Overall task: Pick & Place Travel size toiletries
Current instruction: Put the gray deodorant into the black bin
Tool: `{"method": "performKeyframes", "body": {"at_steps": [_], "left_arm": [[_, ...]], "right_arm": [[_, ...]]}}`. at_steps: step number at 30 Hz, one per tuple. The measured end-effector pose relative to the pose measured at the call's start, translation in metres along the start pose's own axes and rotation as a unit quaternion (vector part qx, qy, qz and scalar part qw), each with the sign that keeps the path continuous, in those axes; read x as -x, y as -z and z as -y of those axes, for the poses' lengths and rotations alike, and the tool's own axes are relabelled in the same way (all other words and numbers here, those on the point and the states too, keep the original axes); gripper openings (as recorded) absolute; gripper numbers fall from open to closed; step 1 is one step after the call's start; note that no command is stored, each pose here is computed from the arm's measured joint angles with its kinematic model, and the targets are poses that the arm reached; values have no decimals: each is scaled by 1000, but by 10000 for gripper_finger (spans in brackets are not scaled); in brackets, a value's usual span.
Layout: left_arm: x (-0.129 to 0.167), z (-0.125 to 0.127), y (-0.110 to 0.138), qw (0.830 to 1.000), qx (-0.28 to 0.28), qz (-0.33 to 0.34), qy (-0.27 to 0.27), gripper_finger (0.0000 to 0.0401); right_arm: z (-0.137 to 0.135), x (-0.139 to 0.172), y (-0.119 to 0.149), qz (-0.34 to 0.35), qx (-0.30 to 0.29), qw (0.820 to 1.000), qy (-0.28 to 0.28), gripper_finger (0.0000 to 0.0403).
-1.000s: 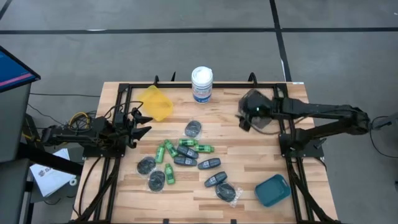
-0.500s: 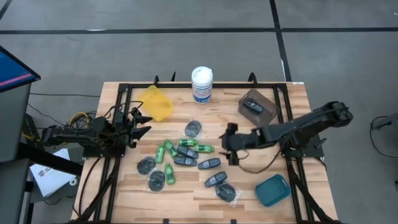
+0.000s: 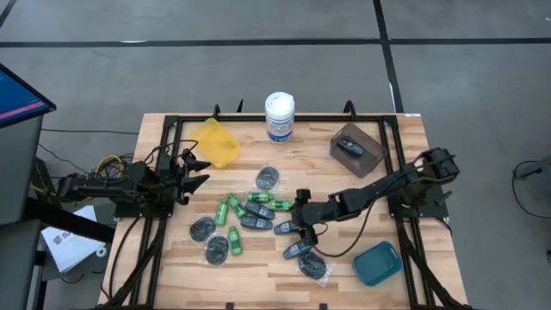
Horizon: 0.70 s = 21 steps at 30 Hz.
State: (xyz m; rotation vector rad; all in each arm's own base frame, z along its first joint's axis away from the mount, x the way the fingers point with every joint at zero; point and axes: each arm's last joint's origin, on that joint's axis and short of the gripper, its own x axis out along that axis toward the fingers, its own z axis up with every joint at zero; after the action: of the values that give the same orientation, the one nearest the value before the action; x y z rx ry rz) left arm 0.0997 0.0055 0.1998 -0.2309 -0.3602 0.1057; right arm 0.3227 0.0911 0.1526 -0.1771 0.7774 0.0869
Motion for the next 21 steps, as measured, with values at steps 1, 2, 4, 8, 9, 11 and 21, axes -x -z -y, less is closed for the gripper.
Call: {"method": "performKeyframes", "body": {"at_steps": [1,2,4,8,9,11,21], "left_arm": [[0,0,0,1000,0,-1,0,204],[0,0,0,1000,0,-1,0,204],[0,0,0,1000,0,0,0,204],[0,0,0,1000,0,-1,0,204],[0,0,0,1000,0,-1,0,204],[0,0,0,1000,0,-1,0,204],[0,0,0,1000,0,-1,0,204]], "right_arm": [[-1,-3,1,-1,0,1000,-5,306],[-2,-6,2,0,-1,1000,-6,306],[-2,-11,7,-15,1,1000,-6,306],[-5,-20,14,-30,-2,1000,-7,306],[-5,-23,16,-34,-4,999,-7,306],[-6,-27,20,-46,-8,999,-7,306],[-6,-26,19,-45,-12,999,-7,276]]}}
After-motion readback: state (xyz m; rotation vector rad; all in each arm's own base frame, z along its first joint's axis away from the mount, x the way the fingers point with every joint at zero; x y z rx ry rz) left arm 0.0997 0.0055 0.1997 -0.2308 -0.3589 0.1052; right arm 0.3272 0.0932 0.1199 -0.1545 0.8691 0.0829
